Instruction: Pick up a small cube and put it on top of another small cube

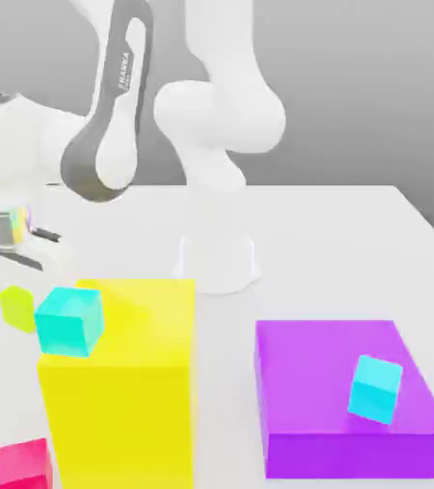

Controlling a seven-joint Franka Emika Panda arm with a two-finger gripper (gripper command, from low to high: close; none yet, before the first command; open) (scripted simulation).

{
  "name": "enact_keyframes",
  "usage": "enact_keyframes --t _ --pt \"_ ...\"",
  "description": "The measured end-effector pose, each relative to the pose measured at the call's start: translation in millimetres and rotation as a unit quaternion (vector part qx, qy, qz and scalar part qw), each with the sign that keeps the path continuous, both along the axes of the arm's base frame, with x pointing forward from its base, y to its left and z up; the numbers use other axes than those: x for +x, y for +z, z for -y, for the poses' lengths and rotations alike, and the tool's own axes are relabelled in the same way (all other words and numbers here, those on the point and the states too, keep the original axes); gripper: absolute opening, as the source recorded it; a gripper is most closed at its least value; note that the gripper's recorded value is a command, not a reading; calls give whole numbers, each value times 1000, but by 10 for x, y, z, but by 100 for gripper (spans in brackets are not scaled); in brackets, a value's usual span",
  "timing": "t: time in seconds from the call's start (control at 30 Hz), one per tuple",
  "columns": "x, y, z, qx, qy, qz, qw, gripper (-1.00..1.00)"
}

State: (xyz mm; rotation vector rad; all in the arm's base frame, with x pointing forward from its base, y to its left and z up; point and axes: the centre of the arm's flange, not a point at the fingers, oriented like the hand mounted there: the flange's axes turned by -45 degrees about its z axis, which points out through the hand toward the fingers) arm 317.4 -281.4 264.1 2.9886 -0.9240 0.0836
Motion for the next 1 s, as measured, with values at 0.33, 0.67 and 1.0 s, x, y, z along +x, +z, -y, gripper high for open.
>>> enact_keyframes --t 0.33,0.67,1.0 --pt "1175 1121 -665 8 -50 49 997 -100" --pt "1760 1441 -2579 29 76 47 996 -100" --pt "1528 1454 -4354 38 229 26 972 -100"
